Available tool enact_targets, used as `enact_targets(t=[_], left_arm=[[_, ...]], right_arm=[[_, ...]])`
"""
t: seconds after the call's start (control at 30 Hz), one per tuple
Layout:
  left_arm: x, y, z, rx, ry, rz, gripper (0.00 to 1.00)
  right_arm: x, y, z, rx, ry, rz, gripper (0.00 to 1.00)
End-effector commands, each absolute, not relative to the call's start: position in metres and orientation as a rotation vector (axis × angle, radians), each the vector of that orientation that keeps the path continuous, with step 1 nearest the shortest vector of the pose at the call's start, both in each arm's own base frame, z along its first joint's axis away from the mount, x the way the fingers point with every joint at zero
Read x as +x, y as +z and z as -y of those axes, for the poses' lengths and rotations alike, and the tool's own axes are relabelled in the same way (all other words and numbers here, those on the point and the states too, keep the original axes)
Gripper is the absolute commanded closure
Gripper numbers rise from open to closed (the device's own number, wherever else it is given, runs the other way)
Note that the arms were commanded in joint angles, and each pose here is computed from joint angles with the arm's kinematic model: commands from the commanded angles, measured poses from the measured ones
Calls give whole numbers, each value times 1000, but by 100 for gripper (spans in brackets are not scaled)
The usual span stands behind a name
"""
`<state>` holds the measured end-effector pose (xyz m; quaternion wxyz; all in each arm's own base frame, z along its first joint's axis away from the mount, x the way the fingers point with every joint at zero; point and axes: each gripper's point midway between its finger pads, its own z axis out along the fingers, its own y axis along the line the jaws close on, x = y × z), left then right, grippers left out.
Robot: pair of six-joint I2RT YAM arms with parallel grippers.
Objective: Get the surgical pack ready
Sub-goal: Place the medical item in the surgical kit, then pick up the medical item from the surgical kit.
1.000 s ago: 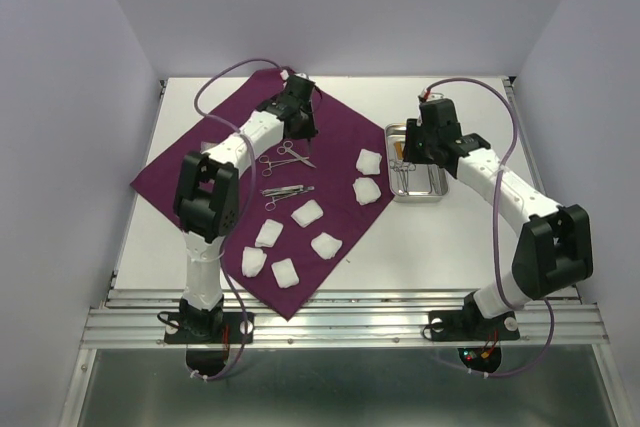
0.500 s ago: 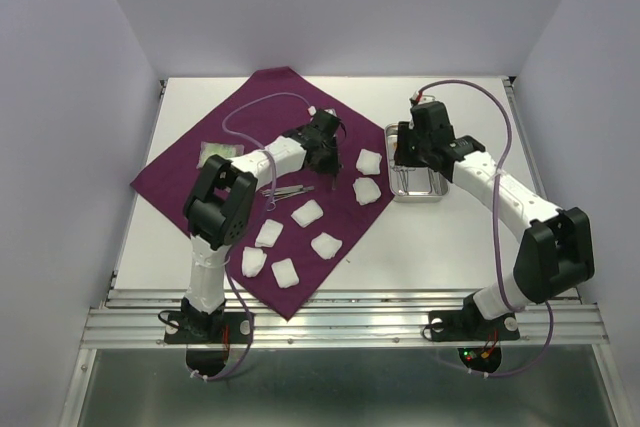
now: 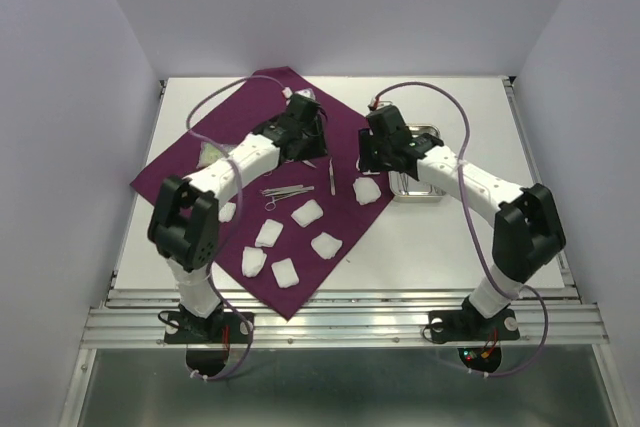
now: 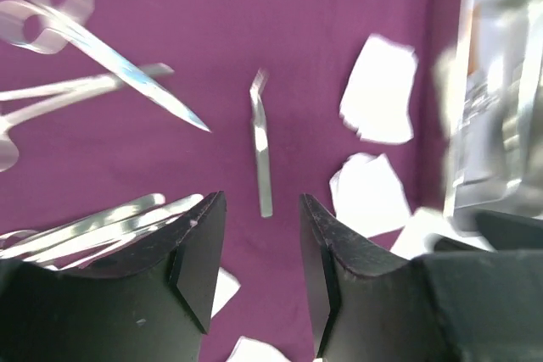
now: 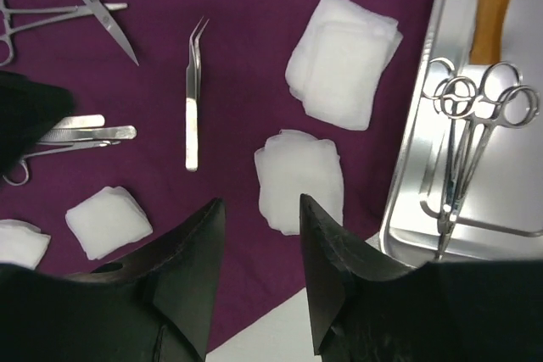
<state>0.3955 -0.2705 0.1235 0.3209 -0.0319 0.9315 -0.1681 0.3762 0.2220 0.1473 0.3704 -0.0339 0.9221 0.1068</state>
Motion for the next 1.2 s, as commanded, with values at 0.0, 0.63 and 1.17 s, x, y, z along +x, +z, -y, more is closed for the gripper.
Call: enact_targets(t=[0.0,0.63,1.17], left_arm=[[401,191,209,-205,-385,-2294,50],[366,209,92,-397,-242,-2195,50],[362,207,87,-390,-231,-2191,50]], right_arm=[[387,149,-261,-108,305,-2335,54],[414,56,-330,-205,170,-2433,51],[434,109,-310,-139,28,-2275,95]])
